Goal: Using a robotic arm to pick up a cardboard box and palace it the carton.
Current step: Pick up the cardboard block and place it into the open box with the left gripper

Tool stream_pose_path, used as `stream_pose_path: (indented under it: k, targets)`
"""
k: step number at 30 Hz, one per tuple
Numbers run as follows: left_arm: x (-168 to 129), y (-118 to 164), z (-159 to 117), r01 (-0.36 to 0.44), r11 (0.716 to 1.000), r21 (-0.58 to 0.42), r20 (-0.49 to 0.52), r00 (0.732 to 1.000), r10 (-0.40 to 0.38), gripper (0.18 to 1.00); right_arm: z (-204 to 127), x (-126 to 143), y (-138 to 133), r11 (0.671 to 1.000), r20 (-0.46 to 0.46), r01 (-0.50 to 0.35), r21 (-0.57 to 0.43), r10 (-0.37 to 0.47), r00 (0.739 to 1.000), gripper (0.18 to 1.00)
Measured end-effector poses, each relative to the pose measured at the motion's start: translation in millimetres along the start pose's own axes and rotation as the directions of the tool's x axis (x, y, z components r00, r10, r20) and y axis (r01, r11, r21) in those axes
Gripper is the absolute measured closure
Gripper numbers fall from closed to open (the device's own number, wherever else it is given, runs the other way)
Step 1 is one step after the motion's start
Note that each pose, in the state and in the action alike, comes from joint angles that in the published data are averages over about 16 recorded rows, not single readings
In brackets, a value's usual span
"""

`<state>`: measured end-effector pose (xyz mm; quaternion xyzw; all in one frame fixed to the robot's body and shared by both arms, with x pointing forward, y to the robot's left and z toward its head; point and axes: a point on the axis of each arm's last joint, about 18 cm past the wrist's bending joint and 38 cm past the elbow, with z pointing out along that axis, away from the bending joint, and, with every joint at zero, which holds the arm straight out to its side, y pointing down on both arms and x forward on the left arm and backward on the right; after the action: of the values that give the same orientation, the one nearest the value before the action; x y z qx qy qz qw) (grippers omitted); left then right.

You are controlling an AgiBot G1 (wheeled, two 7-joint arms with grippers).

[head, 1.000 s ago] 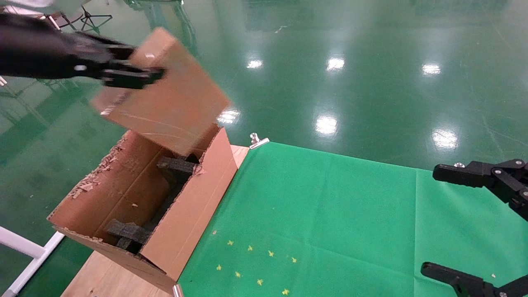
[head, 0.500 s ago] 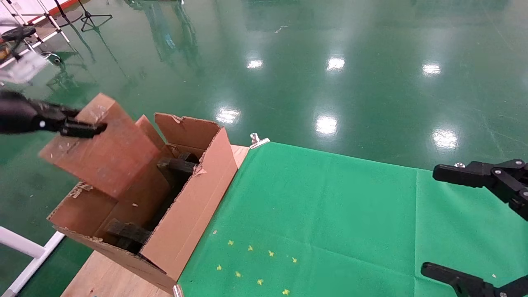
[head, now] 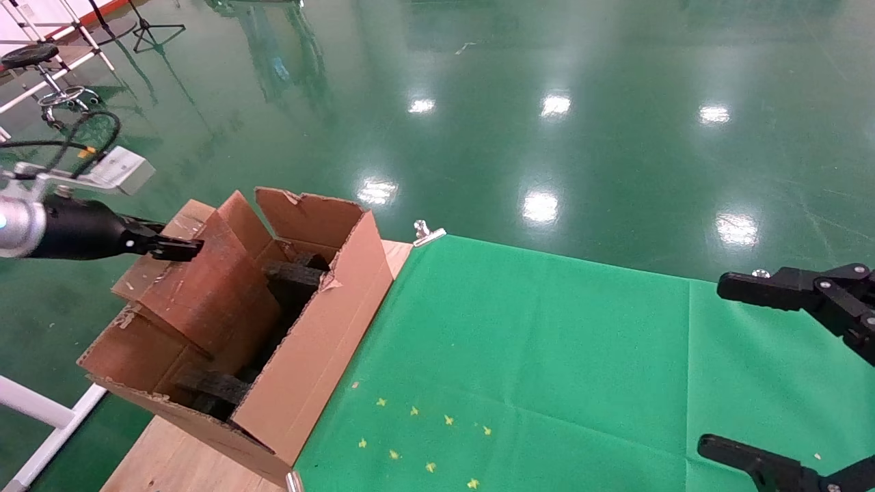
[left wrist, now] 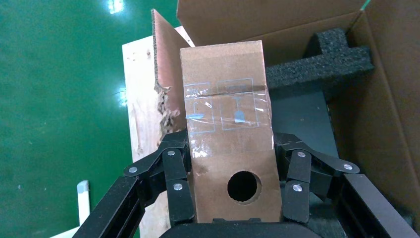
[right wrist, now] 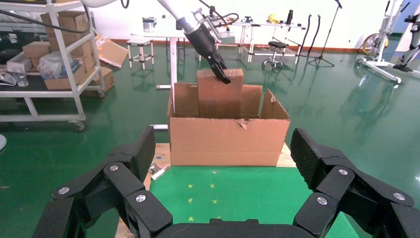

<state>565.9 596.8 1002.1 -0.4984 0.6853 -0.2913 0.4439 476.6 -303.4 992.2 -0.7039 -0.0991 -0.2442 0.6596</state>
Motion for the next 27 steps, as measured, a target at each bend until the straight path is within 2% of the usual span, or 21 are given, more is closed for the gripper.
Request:
stream_pose_path:
  k: [15,27]
  targets:
    - [6,35,49,0.071,0.996,-0.062,0.005,0.997,-0.071,0.757,0,0,0,1.000,0.000,0.000,0.000,0.000,1.000,0.178]
    - [16,55,71,0.113,0.989,-0.100,-0.004,0.993,-0.114,0.764,0,0,0,1.000,0.000,0.000,0.000,0.000,1.000,0.178]
